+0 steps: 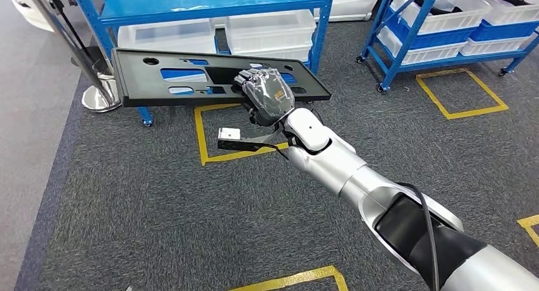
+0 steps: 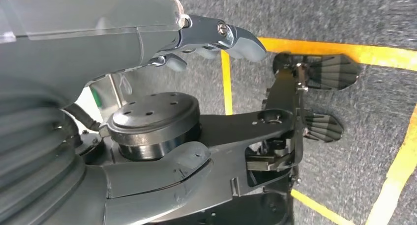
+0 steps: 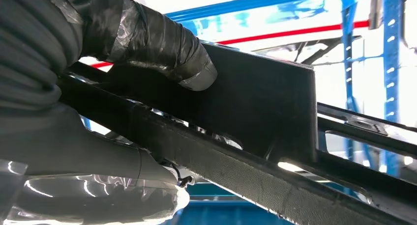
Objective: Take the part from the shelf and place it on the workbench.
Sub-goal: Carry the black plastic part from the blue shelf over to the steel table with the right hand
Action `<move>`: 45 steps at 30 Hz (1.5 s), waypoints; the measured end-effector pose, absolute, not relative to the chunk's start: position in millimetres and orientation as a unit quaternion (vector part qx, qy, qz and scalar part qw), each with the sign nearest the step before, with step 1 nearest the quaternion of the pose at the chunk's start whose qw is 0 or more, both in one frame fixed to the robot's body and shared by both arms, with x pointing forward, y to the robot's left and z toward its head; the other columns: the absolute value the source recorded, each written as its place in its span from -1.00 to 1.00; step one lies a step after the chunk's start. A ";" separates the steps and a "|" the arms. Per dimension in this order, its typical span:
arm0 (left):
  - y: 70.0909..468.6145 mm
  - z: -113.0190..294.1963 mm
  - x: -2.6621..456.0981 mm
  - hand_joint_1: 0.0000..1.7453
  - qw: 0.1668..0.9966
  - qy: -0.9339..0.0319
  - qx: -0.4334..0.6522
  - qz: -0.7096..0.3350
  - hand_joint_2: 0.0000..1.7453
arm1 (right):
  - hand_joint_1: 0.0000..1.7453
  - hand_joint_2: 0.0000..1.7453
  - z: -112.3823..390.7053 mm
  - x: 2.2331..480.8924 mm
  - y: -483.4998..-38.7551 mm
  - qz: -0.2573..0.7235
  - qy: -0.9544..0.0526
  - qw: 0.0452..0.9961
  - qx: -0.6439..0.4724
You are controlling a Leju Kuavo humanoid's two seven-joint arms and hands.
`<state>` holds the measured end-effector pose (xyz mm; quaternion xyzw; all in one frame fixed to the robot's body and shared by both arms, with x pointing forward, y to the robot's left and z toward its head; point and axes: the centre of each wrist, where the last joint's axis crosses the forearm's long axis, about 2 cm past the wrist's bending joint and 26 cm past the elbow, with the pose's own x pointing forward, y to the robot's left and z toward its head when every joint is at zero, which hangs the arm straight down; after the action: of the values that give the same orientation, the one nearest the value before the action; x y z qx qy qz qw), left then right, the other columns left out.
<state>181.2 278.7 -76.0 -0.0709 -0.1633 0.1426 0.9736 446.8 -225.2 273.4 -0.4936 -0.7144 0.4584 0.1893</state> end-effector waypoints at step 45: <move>292.7 -85.9 154.6 -1.00 0.973 -0.153 -0.059 0.160 1.00 | 1.00 1.00 287.2 439.9 -183.8 0.470 -0.707 0.181 -0.496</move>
<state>154.6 292.7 -85.9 -0.0592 -0.1530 0.1605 0.9733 439.9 -183.8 287.2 -0.4962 -0.7074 0.4698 0.1806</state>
